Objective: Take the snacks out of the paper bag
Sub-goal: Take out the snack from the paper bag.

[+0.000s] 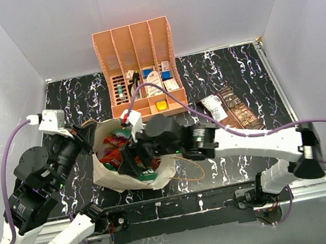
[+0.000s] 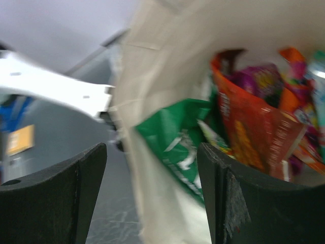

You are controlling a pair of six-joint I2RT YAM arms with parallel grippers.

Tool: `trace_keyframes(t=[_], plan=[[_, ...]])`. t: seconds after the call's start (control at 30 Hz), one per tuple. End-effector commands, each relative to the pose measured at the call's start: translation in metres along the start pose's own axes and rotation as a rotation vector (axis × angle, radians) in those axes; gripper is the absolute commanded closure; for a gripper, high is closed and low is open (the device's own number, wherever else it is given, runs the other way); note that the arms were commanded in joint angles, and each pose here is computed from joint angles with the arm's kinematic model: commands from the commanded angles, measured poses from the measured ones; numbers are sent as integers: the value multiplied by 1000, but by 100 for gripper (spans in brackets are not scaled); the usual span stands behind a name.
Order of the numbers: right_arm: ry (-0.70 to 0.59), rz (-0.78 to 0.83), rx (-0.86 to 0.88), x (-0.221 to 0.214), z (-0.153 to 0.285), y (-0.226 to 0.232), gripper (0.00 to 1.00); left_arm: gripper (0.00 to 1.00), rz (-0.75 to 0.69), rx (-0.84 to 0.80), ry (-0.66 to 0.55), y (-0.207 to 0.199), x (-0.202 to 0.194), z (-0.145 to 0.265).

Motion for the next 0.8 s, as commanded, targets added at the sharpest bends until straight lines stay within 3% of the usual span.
trace_keyframes(t=[0.0, 0.17, 0.77], plan=[[31, 32, -330, 4, -10, -42, 23, 100, 26, -20, -80, -5, 19, 4], [52, 33, -400, -7, -26, -54, 18, 100, 27, -21, -78, -5, 18, 4], [20, 17, -535, -18, -15, -79, 19, 100, 20, -20, -77, -5, 18, 1]])
Point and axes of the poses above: each gripper's point midway between its finger pads, its own z axis back along the fingers, its own y axis along the line the jaws close on, x = y × z, the point moved 6 cm from there along z, back along the fingers, and after that the axes turned 8 degrees about z, right-handed, at the moved point
